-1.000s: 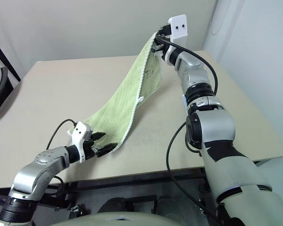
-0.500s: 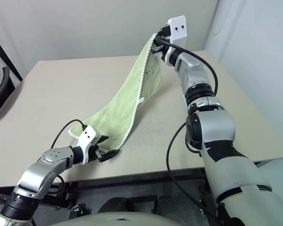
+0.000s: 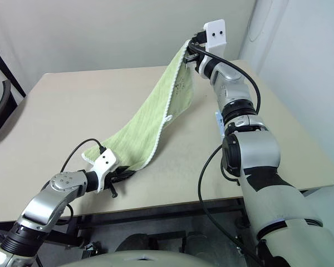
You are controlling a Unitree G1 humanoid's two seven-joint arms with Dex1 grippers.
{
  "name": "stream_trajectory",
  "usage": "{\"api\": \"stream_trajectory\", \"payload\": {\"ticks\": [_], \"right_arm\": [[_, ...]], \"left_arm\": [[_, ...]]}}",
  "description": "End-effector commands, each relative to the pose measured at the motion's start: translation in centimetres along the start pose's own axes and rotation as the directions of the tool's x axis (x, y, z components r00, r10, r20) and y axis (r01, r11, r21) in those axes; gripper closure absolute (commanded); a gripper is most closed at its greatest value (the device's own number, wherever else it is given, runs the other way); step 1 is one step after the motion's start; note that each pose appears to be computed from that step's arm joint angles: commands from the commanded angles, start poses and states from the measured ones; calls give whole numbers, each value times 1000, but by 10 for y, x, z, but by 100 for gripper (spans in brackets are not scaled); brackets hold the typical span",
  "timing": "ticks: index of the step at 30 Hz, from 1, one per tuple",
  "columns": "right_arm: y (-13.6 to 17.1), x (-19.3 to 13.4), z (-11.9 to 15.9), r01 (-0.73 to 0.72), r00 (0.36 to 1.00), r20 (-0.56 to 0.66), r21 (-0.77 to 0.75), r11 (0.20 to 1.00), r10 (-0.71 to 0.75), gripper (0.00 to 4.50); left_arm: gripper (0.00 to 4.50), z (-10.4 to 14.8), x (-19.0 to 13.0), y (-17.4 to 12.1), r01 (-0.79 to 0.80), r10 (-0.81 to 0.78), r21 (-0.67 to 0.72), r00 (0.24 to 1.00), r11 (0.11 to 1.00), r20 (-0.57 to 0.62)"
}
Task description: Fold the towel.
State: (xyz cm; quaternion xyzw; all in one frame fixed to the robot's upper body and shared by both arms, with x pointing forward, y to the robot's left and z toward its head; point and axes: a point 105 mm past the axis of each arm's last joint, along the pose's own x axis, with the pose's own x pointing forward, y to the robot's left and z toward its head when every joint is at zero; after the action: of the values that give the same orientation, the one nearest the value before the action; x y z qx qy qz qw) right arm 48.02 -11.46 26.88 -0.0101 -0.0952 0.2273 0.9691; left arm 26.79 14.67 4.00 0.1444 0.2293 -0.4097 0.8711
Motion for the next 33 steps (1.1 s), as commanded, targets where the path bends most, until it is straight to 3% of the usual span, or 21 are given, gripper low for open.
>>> {"api": "stream_trajectory", "payload": {"ticks": [1, 7, 12, 16, 19, 24, 30, 33], "right_arm": [[-8, -2, 16, 24, 999, 45, -37, 999, -22, 450], [-18, -9, 6, 42, 999, 13, -60, 997, -41, 450], [-33, -17, -7, 69, 995, -57, -118, 991, -76, 450], [-41, -23, -18, 60, 986, -139, -204, 977, -90, 450], [-46, -26, -22, 56, 979, -178, -239, 970, -100, 450], [-51, -28, -17, 41, 975, -195, -300, 953, -104, 450], [-52, -19, 9, 130, 978, -115, -304, 944, -172, 450], [-51, -16, 16, 143, 980, -90, -296, 944, -177, 450]], "left_arm": [[448, -9, -9, 2, 17, -18, -50, 1000, 999, -22], [448, 38, -68, 49, -24, 72, -212, 973, 977, 221], [448, 67, -127, 106, -140, 220, -249, 917, 958, 332], [448, 81, -159, 158, -241, 351, -321, 868, 916, 350], [448, 95, -174, 193, -320, 442, -344, 816, 883, 374], [448, 124, -191, 246, -475, 638, -441, 667, 761, 385], [448, 152, -187, 269, -642, 793, -466, 505, 608, 339], [448, 162, -187, 272, -678, 817, -458, 457, 575, 350]]}}
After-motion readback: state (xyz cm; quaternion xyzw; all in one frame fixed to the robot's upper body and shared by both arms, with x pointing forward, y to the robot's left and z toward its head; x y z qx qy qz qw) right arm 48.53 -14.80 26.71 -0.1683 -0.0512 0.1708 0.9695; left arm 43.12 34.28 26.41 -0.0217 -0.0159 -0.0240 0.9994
